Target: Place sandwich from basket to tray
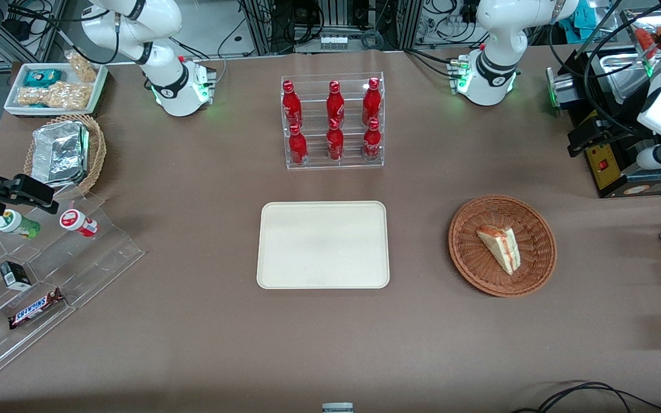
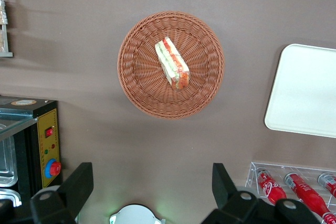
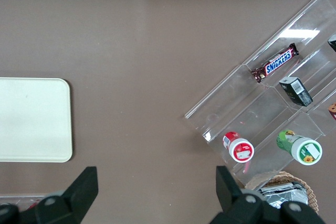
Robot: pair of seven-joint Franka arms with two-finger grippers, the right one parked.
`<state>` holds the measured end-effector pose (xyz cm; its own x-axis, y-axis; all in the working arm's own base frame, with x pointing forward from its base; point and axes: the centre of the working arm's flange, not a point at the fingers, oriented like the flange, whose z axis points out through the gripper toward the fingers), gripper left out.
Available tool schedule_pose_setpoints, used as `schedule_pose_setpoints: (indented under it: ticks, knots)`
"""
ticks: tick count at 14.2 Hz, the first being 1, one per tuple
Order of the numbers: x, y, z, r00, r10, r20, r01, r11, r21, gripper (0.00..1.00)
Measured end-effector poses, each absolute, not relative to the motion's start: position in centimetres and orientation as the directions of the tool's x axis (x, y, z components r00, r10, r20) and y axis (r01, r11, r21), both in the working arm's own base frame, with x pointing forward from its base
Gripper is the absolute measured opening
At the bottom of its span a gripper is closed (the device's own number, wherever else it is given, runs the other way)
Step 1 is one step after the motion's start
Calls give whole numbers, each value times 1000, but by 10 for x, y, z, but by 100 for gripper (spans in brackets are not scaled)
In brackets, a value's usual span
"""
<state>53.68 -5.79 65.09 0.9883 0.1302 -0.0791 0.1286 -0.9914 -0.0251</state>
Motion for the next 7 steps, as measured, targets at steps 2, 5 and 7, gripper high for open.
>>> schedule_pose_setpoints:
  ticks: [2,5,7]
  knots:
    - [540,-57,645,987,131,-91,129,-991,-27,100]
    - [556,-46,611,977,145,-155,142,-989,-28,100]
    - [574,-38,568,956,183,-229,179,-983,-38,100]
